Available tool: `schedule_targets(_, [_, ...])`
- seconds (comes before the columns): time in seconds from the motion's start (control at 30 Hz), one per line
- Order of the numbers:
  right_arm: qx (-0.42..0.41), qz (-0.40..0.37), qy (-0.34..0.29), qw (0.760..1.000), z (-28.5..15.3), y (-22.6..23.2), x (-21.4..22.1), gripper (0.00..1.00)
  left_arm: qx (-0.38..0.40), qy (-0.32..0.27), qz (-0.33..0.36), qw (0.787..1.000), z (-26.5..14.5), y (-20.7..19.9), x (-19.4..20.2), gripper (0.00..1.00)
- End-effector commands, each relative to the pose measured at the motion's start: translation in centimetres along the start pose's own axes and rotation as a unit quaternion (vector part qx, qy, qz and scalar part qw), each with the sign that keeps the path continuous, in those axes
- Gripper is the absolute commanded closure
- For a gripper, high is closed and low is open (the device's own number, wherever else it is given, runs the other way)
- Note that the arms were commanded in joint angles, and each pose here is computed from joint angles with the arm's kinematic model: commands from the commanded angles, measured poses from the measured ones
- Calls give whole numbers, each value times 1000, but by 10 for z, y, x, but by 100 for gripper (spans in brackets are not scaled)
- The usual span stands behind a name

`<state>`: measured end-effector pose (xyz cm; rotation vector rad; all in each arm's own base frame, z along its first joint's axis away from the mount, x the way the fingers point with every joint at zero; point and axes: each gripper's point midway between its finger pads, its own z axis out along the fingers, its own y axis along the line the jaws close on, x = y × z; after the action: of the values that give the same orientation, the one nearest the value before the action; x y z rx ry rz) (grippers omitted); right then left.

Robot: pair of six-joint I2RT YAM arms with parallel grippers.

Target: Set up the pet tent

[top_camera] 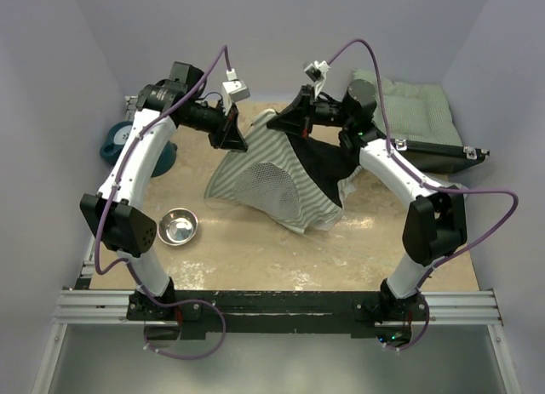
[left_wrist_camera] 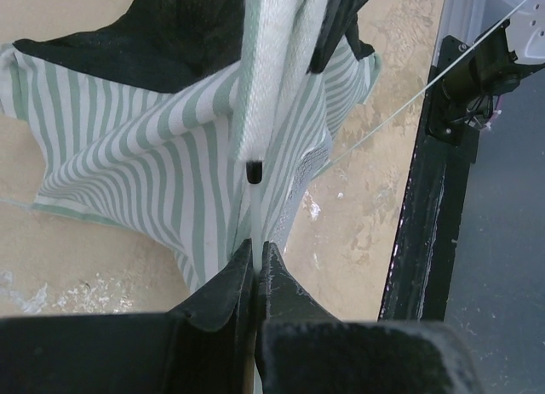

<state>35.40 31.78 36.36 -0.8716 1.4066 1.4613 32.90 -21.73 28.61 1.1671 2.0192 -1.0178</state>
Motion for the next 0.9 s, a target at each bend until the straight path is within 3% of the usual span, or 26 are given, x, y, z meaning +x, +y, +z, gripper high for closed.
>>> schedule_targets(0.0, [-24,-127,-59,990,-3,53,-74,100,-26,64,-52,996,-1,10,30,100])
schedule_targets(0.67, [-38,-121,-6,992,17,53,-45,100,-22,50,3,998,2,1,8,100])
schedule_targets(0.87, [-28,-115,5,993,19,49,-37,100,-12,13,33,999,-3,-10,-7,97])
